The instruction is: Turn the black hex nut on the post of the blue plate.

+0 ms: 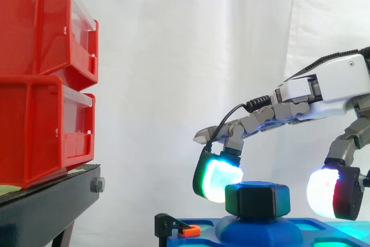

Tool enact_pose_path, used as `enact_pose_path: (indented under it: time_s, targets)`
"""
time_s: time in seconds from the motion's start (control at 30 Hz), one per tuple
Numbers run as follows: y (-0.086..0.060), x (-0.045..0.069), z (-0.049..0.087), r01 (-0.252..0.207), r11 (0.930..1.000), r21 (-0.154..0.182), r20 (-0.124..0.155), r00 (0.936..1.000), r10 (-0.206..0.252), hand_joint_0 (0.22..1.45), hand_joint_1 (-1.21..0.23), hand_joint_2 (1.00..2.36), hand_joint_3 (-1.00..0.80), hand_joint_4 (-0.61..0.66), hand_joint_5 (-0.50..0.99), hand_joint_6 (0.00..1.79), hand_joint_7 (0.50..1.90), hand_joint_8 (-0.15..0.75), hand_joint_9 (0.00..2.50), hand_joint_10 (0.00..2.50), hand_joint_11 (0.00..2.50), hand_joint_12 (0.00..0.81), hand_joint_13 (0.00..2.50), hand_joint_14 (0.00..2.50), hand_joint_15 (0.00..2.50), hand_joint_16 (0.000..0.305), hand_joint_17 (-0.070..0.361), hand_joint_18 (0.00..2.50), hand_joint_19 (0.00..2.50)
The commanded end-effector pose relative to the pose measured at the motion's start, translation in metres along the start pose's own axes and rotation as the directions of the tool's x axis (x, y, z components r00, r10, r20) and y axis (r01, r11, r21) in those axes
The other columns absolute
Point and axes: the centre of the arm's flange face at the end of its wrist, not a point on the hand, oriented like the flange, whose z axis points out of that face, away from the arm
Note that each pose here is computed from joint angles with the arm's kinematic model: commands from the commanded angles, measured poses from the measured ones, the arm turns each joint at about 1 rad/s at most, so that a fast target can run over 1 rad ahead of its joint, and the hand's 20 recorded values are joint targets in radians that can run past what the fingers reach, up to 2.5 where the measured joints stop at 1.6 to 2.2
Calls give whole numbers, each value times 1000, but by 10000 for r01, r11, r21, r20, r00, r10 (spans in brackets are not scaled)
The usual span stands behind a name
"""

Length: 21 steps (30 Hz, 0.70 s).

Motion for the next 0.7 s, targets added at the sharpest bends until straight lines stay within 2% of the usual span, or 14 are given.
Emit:
enact_pose_path:
  time_s: [0.0,0.43,0.67]
  targets:
    - [0,-3,-3,39,10000,13,-38,10000,-39,429,-619,1000,-500,15,-300,501,829,91,0,0,0,285,0,0,32,40,90,0,163]
    - [1,-9,-9,126,9999,13,-143,9998,-126,433,-614,1000,-500,11,-300,501,833,88,0,0,0,282,0,1,47,40,89,0,171]
    - [2,-12,-15,212,9998,9,-339,9992,-211,434,-614,1000,-500,11,-300,501,837,87,0,0,0,280,0,1,45,39,88,4,175]
